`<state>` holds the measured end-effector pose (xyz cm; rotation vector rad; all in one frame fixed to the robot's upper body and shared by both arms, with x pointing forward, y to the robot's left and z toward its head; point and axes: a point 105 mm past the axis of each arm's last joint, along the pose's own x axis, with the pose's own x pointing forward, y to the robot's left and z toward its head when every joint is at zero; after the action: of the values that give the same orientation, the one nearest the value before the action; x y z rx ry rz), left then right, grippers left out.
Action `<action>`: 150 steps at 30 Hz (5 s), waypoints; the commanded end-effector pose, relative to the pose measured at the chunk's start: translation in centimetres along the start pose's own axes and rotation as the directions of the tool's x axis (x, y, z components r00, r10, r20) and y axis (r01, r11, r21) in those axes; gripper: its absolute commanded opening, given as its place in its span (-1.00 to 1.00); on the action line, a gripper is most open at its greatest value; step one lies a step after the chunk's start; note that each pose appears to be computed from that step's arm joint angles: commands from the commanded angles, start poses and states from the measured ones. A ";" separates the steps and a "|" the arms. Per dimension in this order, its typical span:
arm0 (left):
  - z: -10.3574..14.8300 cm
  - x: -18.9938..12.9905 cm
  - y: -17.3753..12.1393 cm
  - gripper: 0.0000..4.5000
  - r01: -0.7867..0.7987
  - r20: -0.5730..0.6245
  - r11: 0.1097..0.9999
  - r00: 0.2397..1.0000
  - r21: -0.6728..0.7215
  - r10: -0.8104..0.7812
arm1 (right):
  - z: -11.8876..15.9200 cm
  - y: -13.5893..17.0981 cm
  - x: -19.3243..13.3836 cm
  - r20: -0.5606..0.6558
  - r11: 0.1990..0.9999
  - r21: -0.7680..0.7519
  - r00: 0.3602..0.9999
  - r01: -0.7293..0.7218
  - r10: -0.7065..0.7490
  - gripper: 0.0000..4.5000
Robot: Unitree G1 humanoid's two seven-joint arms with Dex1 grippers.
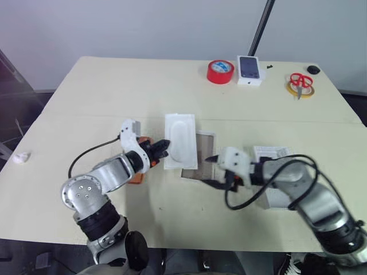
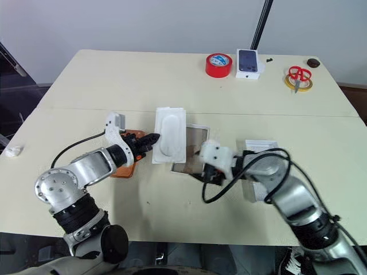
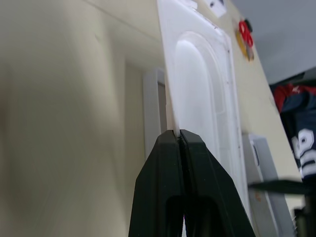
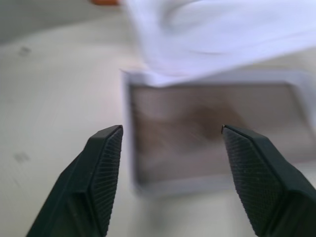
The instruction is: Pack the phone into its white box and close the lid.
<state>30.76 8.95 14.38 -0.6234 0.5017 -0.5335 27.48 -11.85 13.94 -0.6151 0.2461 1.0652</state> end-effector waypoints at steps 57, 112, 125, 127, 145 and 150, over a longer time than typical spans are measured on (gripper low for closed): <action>2.0 -9.4 5.8 0.28 -0.074 0.089 0.731 0.996 0.678 0.018 | 3.5 -5.6 7.4 0.037 0.950 -0.119 0.958 0.288 -0.285 -0.99; -0.6 -6.0 7.9 -0.26 -0.083 -0.008 0.987 0.997 -0.134 0.082 | 5.3 1.8 15.1 -0.056 0.974 -0.221 0.998 -0.050 0.038 -1.00; 0.3 -6.3 7.7 -0.98 -0.023 0.077 0.973 0.996 -0.232 0.042 | 7.6 -0.4 12.3 0.068 0.981 -0.192 0.998 0.029 -0.016 -1.00; 1.0 -6.2 7.1 -0.98 -0.006 0.097 0.978 0.995 -0.210 0.027 | 8.3 -1.0 10.5 0.131 0.981 -0.192 0.991 0.042 -0.016 -1.00; -0.9 2.3 -2.0 -0.98 0.239 -0.036 0.943 0.967 -0.233 -0.253 | -1.9 -6.3 -4.6 0.073 0.945 0.194 0.956 0.265 -0.283 -1.00; -1.8 3.8 -2.5 -0.98 0.238 -0.096 0.942 0.959 -0.236 -0.266 | -2.5 -5.7 -5.1 0.048 0.933 0.200 0.948 0.300 -0.315 -1.00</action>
<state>31.65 5.05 12.22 -0.8825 0.6565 -0.7065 30.47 -18.83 14.65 -0.3833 0.2340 0.7690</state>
